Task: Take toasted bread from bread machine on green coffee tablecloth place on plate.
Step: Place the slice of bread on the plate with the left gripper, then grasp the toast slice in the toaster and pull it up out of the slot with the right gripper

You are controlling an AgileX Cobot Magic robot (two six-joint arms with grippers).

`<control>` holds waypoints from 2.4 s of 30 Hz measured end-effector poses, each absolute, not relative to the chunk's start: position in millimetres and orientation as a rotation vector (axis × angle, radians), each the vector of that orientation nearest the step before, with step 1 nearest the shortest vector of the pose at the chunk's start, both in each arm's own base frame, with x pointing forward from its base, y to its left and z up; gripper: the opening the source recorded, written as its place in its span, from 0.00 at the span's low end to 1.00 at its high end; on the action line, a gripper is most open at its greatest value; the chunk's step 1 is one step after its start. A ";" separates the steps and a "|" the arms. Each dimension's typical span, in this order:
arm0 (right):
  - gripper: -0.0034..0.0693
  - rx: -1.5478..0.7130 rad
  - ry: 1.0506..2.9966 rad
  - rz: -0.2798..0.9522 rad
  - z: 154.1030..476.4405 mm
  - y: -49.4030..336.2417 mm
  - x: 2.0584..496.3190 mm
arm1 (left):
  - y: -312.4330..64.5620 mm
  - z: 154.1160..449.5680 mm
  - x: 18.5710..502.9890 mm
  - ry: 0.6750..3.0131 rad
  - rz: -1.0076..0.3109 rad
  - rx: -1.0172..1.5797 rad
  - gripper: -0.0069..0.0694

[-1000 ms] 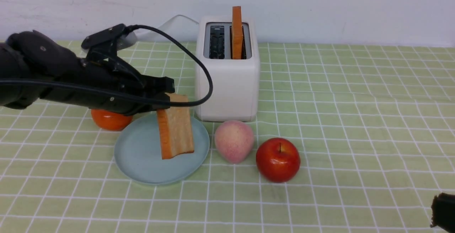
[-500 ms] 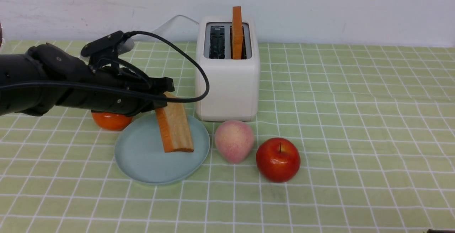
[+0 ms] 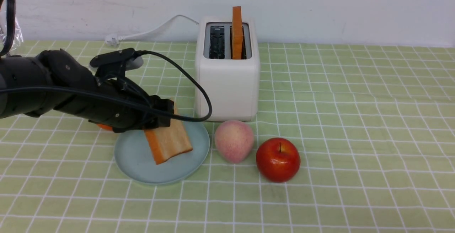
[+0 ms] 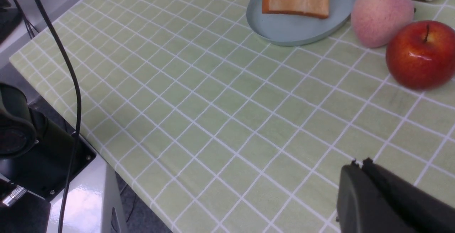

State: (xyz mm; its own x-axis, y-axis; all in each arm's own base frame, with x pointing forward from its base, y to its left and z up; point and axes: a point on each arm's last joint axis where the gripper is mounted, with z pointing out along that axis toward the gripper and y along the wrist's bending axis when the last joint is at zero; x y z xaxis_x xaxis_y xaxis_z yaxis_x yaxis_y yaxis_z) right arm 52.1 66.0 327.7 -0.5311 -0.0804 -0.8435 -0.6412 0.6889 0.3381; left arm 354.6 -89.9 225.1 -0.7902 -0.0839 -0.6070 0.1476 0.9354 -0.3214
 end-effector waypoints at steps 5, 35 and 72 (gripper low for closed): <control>0.06 -0.554 2.026 0.814 327.7 66.0 52.0 | -87.9 223.3 353.5 2.462 -0.439 0.042 0.54; 0.07 -0.567 2.003 0.815 329.1 66.6 52.3 | -64.0 255.1 328.0 2.537 -0.148 0.017 0.86; 0.46 -0.413 2.215 0.500 371.6 217.0 379.4 | -19.9 270.4 33.8 1.694 -0.449 0.068 0.07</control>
